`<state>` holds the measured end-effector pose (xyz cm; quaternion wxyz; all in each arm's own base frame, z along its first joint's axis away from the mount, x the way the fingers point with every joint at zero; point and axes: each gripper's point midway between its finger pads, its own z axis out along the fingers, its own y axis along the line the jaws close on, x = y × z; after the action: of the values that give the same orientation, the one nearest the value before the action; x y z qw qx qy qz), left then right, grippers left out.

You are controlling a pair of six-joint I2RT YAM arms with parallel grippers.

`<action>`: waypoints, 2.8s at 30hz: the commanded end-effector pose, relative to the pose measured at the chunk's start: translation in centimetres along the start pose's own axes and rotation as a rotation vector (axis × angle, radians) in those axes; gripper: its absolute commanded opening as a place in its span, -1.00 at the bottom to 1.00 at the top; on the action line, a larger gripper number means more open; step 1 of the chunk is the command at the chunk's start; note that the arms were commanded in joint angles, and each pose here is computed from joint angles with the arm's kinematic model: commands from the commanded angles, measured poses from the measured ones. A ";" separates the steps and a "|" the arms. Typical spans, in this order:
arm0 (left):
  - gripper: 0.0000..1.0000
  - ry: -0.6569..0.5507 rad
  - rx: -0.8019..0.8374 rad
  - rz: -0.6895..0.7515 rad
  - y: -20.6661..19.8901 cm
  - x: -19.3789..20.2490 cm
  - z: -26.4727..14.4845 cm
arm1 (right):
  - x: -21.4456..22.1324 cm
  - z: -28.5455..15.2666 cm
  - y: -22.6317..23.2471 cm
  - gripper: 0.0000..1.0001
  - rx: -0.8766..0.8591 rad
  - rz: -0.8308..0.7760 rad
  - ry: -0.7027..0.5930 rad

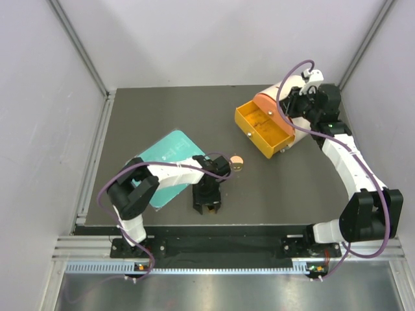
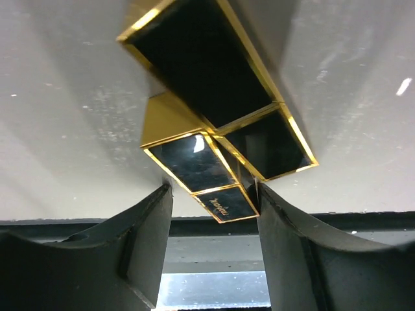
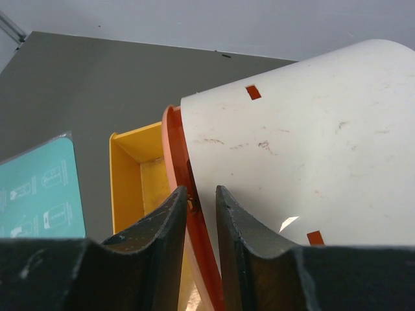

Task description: Organize the makeup

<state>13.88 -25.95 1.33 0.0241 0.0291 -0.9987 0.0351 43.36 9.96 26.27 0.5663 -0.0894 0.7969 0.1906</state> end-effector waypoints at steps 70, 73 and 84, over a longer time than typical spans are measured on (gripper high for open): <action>-0.39 -0.637 0.922 0.171 -26.1 -20.2 -25.1 | 17.1 -2.9 -0.6 -0.47 0.085 0.162 0.607; -0.32 -0.629 0.921 0.174 -25.8 -19.9 -24.9 | 17.1 -2.9 -0.6 -0.47 0.084 0.165 0.608; 0.35 -0.619 0.897 0.202 -25.0 -18.9 -24.8 | 17.0 -2.8 -0.7 -0.47 0.086 0.160 0.607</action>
<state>36.08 -48.57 22.44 -0.2574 -0.0337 -0.8674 0.4246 43.55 10.43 26.07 0.5595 -0.0918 0.8020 0.1879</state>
